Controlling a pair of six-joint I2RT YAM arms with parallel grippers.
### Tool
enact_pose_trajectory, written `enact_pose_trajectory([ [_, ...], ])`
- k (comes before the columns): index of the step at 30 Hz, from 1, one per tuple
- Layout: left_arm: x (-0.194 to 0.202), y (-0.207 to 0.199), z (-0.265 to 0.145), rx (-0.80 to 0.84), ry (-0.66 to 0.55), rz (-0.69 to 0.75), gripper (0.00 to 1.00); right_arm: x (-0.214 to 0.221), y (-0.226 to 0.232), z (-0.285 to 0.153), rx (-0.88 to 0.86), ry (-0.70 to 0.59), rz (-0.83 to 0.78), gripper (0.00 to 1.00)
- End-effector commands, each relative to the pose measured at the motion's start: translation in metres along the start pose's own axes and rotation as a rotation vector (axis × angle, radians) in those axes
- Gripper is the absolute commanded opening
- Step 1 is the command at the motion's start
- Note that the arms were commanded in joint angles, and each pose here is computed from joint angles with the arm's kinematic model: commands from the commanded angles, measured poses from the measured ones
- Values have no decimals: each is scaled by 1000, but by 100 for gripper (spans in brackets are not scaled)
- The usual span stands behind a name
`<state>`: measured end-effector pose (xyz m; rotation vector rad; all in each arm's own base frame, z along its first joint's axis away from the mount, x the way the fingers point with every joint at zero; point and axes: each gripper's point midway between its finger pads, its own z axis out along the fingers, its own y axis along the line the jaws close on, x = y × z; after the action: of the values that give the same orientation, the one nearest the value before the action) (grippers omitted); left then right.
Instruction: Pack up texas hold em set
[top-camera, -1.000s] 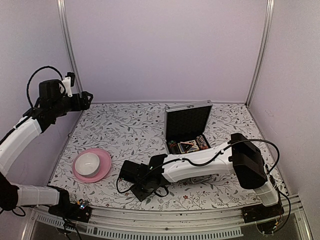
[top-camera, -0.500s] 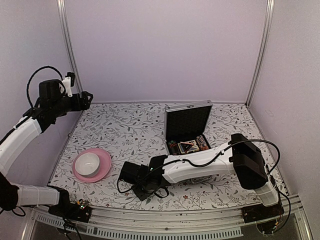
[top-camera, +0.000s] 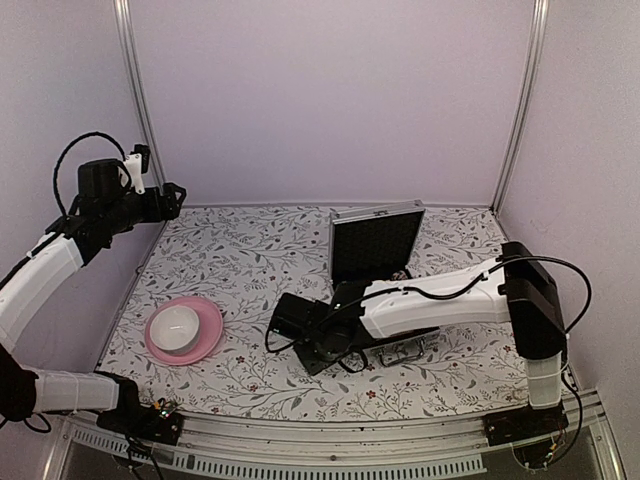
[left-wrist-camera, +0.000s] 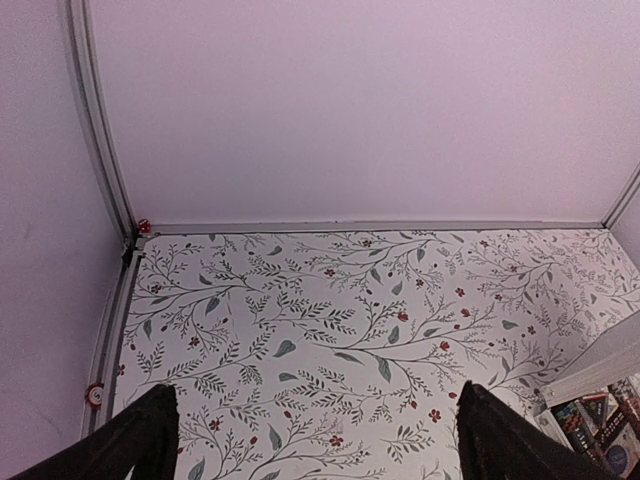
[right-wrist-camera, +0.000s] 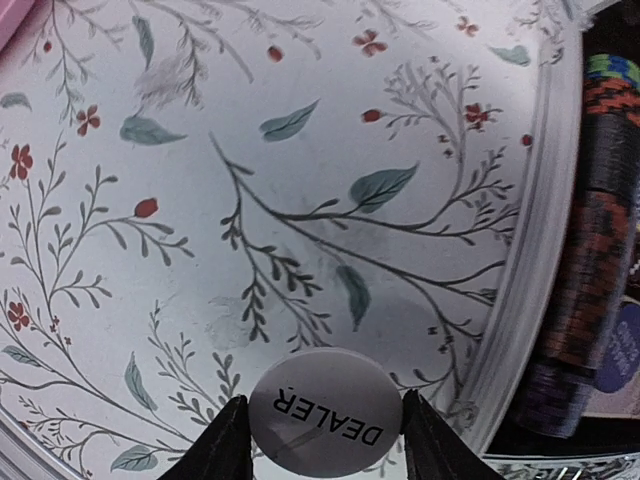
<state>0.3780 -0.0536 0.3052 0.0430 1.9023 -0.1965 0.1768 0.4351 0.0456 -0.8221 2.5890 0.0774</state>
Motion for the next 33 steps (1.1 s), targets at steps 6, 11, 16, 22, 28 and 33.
enact_pose_trajectory([
  [6, 0, -1, -1, 6, -7, 10, 97, -36, -84, -52, 123, -125, 110, 49],
  [11, 0, -2, 0, 8, -6, 12, 97, -20, -124, -48, 168, -98, 164, 50],
  [16, 0, -2, 0, 9, -5, 14, 97, 1, -161, -42, 165, -82, 261, 49],
  [22, 1, -2, 0, 9, -4, 15, 97, 17, -186, -37, 122, -83, 363, 50],
  [28, 1, -2, 0, 8, -4, 15, 97, 13, -195, -32, 107, -87, 377, 50],
  [33, 0, -1, 0, 6, -5, 15, 97, 11, -199, -23, 103, -80, 382, 50],
])
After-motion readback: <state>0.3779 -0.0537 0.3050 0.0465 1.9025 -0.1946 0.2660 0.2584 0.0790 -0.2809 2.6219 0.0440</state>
